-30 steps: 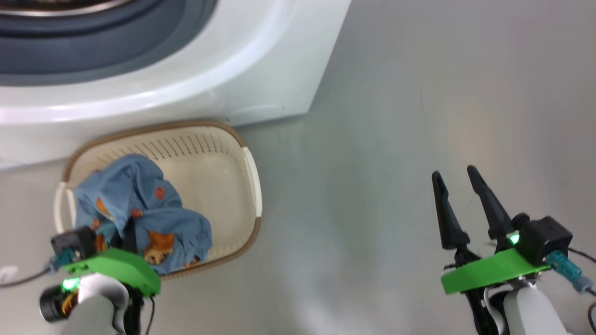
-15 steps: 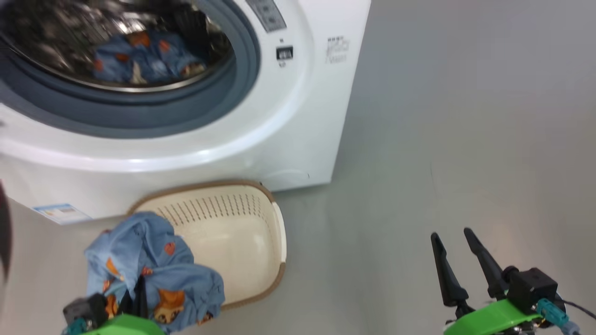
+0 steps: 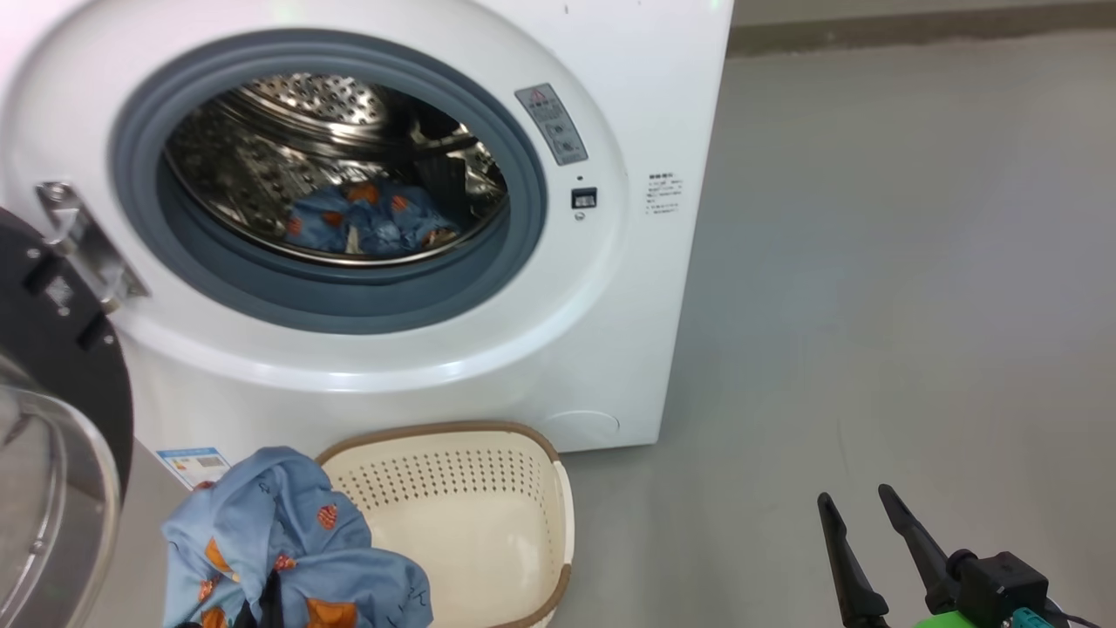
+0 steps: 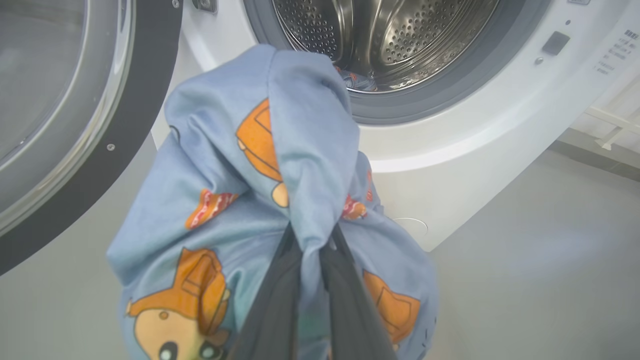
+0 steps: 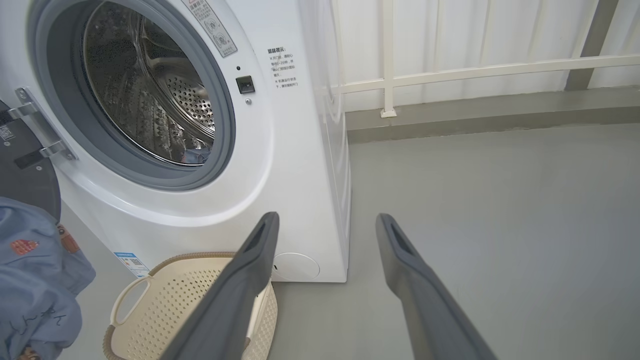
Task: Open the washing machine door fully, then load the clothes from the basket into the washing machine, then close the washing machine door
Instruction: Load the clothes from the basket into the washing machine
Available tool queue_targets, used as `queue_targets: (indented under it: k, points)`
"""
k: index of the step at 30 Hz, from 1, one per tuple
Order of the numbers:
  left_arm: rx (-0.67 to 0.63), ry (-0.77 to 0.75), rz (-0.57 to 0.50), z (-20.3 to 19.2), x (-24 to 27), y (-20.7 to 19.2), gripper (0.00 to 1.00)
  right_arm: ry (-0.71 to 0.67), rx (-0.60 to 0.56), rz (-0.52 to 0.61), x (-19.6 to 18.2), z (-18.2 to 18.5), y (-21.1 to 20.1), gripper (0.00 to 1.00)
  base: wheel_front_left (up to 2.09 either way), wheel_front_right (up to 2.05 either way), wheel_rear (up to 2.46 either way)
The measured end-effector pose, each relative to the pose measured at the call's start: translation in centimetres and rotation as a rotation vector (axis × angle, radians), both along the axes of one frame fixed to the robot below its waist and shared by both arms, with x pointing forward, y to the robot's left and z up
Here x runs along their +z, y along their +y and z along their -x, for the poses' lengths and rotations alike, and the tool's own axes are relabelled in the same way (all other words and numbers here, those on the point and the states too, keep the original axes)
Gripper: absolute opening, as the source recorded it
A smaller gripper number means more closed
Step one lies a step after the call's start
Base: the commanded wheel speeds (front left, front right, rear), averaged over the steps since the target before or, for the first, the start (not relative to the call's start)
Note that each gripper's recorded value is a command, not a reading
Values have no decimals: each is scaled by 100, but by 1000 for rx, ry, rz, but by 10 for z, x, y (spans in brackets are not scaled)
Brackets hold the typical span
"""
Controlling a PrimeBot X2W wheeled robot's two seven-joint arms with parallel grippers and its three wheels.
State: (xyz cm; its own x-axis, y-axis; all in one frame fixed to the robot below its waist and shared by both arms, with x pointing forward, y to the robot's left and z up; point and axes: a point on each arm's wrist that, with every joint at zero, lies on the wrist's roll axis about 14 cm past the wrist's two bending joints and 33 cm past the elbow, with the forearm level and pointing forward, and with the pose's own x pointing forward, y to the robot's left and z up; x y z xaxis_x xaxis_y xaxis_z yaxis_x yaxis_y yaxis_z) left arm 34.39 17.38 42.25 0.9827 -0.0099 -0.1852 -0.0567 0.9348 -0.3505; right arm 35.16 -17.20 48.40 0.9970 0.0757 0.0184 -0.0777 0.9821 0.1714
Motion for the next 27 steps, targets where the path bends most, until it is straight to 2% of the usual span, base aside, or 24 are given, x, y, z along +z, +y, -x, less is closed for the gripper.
queue_targets:
  k: [9, 27]
  points:
    - [27, -96, -3, 12, 29, 8, 0, -45, 27, -2, 14, 0, 9, 100, 0, 0, 0]
    - [45, -157, -12, 21, 47, 12, 0, -54, 21, -3, 16, 9, 7, 100, 0, 0, 0]
